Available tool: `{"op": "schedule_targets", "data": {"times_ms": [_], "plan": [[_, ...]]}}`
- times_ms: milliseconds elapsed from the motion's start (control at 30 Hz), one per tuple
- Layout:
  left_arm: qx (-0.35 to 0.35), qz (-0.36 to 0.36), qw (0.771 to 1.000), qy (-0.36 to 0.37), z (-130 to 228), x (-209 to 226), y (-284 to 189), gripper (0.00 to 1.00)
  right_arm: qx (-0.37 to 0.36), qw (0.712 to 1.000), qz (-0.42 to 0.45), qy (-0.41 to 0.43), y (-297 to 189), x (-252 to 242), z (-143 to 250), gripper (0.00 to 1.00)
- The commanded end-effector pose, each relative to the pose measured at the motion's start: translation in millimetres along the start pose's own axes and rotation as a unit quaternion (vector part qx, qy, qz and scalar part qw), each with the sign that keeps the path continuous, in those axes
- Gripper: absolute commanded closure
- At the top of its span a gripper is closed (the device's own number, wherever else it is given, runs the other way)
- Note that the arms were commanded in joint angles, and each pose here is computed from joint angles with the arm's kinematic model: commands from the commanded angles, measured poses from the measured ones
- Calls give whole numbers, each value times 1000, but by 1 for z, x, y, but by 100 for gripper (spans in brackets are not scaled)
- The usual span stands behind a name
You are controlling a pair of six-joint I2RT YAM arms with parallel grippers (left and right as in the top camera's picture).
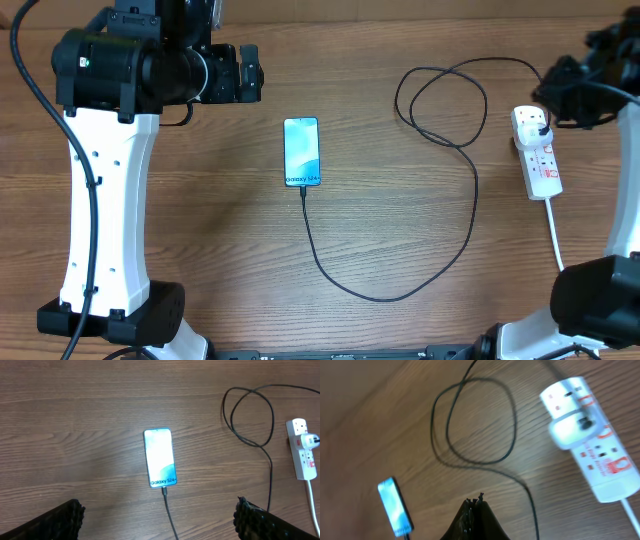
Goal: Plug charger to phone and switch on socket
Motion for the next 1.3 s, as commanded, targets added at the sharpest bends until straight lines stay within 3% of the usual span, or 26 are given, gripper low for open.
{"op": "schedule_targets", "data": {"times_ms": [0,600,1267], "plan": [[-11,-3,1000,10,-1,1,-10,0,-3,998,-18,-63,-12,25,11,96],[-11,-3,1000,10,-1,1,-10,0,10,993,-38,-111,-24,60,43,96],[-11,-3,1000,10,-1,1,-10,0,-57,990,-37,-124,-143,42,105,96]]}}
Point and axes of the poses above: each gripper's point midway between its finger pads, its own y axis out along the fingers, its own x axis along the line the jaws close on, z = x × y, the point moved 1 cm from there along -y, back along the fingers, and after that the axes turned 7 degrees about y, right-handed, at the moved point
